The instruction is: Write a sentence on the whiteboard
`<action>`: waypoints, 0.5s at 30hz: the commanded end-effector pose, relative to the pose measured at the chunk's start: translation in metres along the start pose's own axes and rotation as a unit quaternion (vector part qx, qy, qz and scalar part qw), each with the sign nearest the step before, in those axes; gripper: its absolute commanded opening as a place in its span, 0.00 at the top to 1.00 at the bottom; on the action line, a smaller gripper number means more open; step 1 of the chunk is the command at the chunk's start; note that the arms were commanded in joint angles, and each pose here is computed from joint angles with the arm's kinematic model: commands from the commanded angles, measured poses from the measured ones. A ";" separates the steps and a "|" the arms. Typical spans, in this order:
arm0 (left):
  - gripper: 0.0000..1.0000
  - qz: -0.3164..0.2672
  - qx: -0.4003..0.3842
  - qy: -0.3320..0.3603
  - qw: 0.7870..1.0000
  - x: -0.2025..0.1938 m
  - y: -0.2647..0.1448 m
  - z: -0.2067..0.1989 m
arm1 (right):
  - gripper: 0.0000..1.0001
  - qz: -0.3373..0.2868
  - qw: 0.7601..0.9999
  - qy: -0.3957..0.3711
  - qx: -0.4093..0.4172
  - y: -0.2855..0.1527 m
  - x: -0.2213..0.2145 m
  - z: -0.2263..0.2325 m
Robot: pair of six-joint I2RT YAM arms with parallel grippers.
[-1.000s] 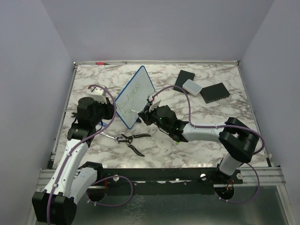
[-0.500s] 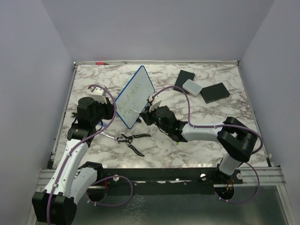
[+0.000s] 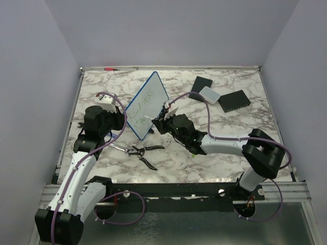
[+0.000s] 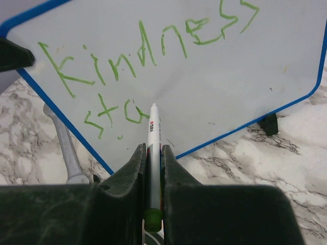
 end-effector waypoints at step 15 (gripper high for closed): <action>0.97 0.004 -0.003 0.008 1.000 -0.003 -0.001 0.000 | 0.99 -0.045 0.999 -0.005 0.011 0.001 0.026 0.004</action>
Point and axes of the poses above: each gripper's point midway between its finger pads, its own y axis out along the fingers, its own z axis along the line the jaws close on, x = y × z, the point moved 7 cm from there along -y, back along the fingers, and after that the axes turned 10 degrees about -y, right-handed, at the moved point
